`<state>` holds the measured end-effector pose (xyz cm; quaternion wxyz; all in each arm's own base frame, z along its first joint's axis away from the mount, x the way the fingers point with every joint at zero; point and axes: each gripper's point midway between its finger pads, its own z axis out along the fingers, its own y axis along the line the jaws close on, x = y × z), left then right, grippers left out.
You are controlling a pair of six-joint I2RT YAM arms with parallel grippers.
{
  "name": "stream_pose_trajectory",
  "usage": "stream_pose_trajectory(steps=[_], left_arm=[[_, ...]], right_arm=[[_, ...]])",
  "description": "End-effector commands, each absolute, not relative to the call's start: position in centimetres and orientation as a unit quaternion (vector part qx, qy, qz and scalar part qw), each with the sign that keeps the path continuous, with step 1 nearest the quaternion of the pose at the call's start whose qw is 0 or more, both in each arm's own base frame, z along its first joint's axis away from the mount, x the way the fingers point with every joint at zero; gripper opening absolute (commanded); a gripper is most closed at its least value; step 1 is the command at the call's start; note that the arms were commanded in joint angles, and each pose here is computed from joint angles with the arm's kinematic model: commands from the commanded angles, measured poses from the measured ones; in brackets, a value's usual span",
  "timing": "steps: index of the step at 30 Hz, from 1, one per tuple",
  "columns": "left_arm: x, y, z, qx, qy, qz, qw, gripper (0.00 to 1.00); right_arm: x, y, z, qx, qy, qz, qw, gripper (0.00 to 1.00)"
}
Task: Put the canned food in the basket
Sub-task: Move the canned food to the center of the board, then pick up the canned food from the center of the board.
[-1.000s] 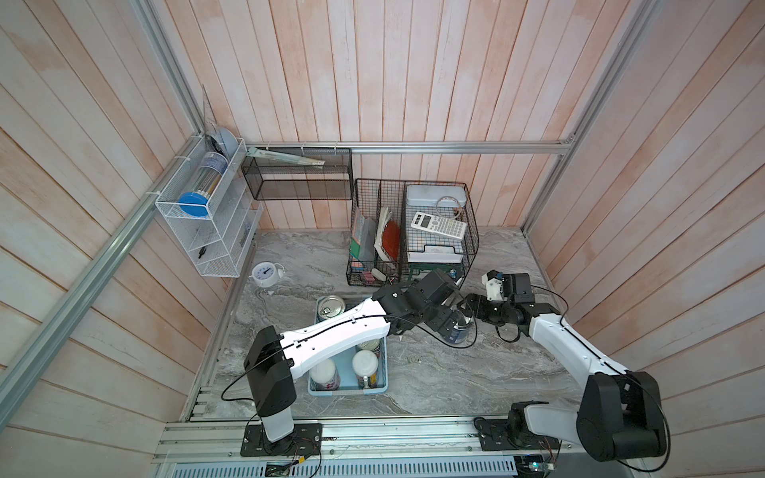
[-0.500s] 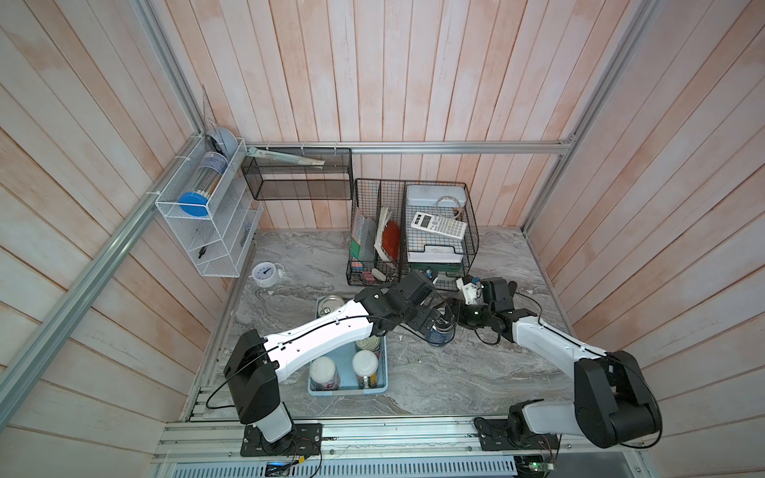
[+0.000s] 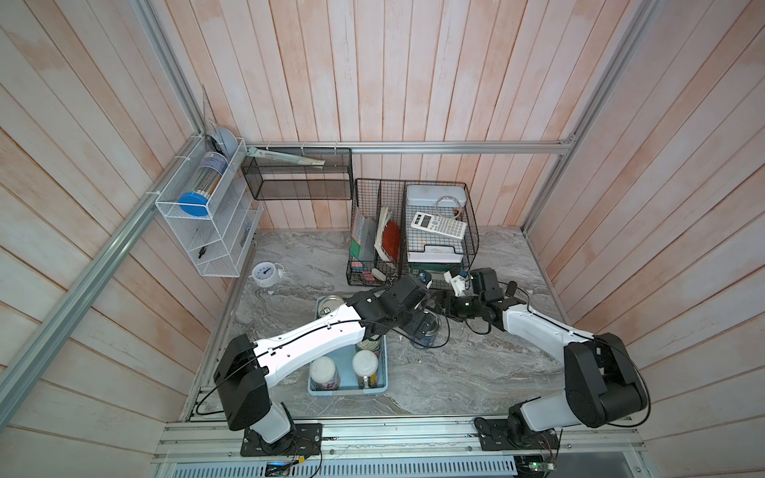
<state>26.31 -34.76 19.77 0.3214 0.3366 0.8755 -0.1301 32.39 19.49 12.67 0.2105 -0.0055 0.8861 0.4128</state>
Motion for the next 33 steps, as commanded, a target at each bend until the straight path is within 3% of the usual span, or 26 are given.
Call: stream_pose_trajectory(steps=[1, 7, 12, 33], left_arm=[[25.4, -34.9, 18.0, 0.35, 0.885, -0.132, 0.276, 1.0], [24.4, -37.2, 15.1, 0.392, 0.887, -0.126, 0.208, 1.0], [25.2, -37.6, 12.7, 0.409, 0.892, -0.089, 0.17, 1.0], [27.0, -39.9, 9.2, 0.417, 0.894, -0.091, 0.134, 1.0]], right_arm=[[32.6, 16.4, 15.9, -0.005, 0.874, 0.419, 0.245, 0.89], [33.5, 11.6, 17.4, 0.025, 0.884, 0.345, 0.314, 0.9], [33.2, 11.5, 17.2, 0.023, 0.884, 0.344, 0.314, 0.9], [32.9, 11.6, 16.4, 0.005, 0.887, 0.342, 0.31, 0.9]])
